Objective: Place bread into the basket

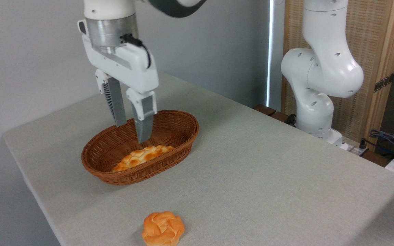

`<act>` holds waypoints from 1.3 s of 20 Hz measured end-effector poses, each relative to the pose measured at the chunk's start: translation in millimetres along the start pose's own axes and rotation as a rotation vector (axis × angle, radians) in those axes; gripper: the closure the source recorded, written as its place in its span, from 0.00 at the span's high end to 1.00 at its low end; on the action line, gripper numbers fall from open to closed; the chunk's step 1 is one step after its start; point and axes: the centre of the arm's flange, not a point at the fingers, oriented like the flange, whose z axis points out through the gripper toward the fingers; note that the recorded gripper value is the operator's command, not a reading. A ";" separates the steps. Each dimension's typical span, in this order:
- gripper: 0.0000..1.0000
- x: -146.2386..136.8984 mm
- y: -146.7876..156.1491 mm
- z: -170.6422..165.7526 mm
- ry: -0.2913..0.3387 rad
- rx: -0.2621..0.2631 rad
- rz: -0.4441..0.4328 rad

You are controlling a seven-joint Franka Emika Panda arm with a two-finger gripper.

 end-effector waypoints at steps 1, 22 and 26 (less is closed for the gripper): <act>1.00 -9.5 -7.3 -5.5 -0.004 0.000 -0.019; 1.00 -27.6 -10.3 -40.3 -0.045 -0.031 -0.005; 1.00 -28.8 -10.7 -39.6 -0.050 -0.035 -0.007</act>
